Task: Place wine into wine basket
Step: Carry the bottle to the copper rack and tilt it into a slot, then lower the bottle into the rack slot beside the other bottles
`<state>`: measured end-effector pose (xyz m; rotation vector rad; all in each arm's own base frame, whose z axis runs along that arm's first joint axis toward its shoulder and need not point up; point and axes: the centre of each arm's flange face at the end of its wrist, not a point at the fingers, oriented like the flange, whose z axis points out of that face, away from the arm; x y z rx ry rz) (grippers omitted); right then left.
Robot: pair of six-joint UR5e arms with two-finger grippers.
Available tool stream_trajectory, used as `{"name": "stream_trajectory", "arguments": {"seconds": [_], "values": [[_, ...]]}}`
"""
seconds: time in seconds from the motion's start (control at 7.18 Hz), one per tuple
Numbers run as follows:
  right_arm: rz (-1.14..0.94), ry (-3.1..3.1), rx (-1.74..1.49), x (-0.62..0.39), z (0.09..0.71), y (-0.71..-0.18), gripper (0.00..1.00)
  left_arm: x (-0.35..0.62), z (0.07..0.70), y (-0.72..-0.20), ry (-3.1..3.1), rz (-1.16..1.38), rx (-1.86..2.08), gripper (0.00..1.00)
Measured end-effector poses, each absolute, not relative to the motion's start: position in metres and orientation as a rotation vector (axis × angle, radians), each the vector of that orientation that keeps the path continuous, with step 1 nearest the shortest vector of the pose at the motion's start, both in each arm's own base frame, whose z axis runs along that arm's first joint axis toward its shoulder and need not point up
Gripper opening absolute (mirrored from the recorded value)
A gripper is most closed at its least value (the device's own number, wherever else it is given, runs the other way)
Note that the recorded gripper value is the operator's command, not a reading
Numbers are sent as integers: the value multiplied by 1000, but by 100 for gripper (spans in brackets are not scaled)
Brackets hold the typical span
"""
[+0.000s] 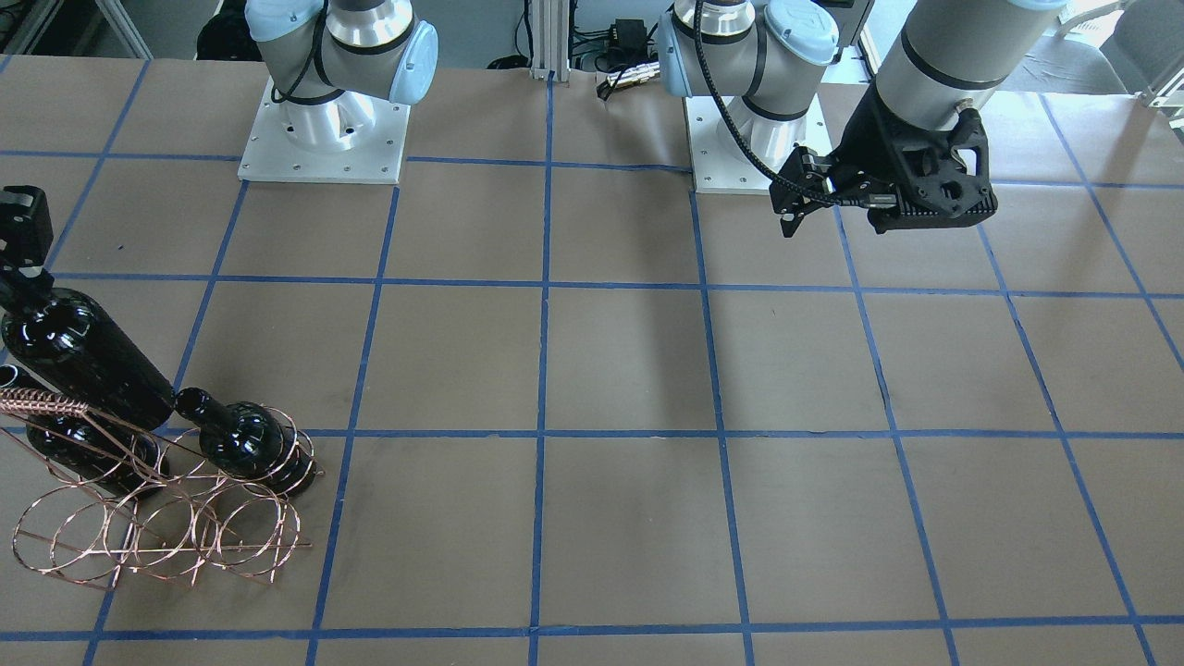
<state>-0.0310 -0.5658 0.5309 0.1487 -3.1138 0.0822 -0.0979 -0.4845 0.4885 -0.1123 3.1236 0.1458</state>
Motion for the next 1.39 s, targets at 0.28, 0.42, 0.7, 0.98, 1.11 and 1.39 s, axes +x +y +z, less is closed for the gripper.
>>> {"name": "stream_trajectory", "arguments": {"seconds": [0.28, 0.42, 0.7, 0.98, 1.11, 1.39], "values": [[95, -3127, 150, -27, 527, -571, 2, -98, 488, -484, 3124, 147, -114, 100], [100, -3137, 144, -27, 523, -575, 2, -98, 487, -484, 3124, 149, -113, 100], [106, -3140, 143, -29, 510, -587, 2, -98, 485, -484, 3125, 153, -117, 100], [96, -3140, 147, -31, 502, -593, 2, -98, 485, -483, 3125, 154, -117, 100], [85, -3140, 145, -31, 500, -593, 2, -98, 485, -483, 3125, 155, -118, 100], [71, -3140, 143, -32, 496, -593, 2, -98, 484, -483, 3125, 156, -115, 100]]}}
